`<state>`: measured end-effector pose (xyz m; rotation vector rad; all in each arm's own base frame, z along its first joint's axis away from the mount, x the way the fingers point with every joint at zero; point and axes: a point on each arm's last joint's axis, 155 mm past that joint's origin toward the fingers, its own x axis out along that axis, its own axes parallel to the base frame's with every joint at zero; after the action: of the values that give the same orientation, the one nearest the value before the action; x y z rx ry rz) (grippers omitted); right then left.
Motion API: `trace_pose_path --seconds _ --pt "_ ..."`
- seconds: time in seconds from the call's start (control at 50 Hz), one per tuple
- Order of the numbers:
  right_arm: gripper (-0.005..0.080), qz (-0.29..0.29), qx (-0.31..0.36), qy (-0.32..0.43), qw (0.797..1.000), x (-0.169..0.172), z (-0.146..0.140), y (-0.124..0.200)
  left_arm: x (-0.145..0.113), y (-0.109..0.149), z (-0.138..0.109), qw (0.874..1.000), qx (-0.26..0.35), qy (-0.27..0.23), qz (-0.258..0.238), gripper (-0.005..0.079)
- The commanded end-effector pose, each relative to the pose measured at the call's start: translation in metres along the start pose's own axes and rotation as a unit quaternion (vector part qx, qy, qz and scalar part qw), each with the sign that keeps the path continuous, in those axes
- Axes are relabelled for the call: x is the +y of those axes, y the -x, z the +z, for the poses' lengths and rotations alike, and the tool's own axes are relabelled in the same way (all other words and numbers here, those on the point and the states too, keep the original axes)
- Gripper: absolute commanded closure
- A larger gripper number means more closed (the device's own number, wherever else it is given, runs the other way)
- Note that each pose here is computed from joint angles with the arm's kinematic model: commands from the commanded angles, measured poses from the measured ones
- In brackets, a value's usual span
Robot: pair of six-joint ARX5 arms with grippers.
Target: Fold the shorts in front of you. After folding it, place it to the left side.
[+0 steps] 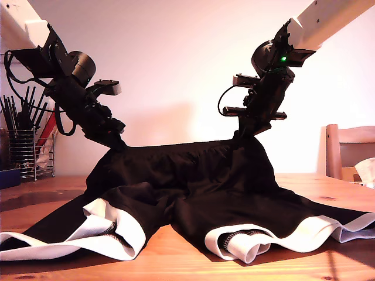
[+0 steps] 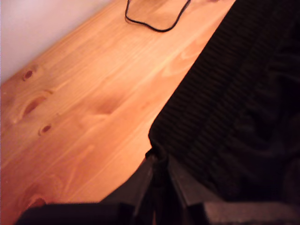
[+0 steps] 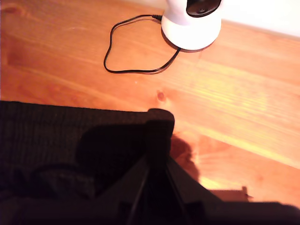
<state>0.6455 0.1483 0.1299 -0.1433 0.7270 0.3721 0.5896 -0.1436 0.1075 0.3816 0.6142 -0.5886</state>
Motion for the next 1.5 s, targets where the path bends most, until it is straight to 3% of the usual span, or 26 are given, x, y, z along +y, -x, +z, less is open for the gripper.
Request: trace_pose_path --seconds 0.0,0.66,0.92,1.02,1.28,1.48 --pt "0.0765 -0.019 0.022 -0.014 0.999 -0.029 -0.027 -0.016 0.018 0.000 -0.026 0.999 0.023 0.027 0.013 0.0766" --pt "0.0765 -0.025 -0.152 0.003 0.988 -0.012 0.041 -0.027 0.024 0.003 0.000 0.999 -0.038 0.034 0.004 0.0766" --pt "0.0765 -0.024 -0.182 0.010 0.983 -0.008 0.033 -0.024 0.027 0.005 0.001 0.998 -0.045 0.034 -0.001 0.0766" --pt "0.0765 -0.024 -0.182 0.009 0.983 -0.005 0.016 -0.020 0.017 0.004 0.003 0.998 -0.052 0.032 -0.022 0.0766" --pt "0.0765 -0.027 -0.184 0.006 0.983 -0.009 -0.005 0.015 -0.011 -0.005 -0.020 0.998 -0.032 0.034 -0.048 0.0766" --pt "0.0765 -0.037 -0.184 -0.002 0.982 -0.025 -0.016 0.048 -0.020 0.019 -0.017 0.998 -0.049 0.025 -0.026 0.0766"
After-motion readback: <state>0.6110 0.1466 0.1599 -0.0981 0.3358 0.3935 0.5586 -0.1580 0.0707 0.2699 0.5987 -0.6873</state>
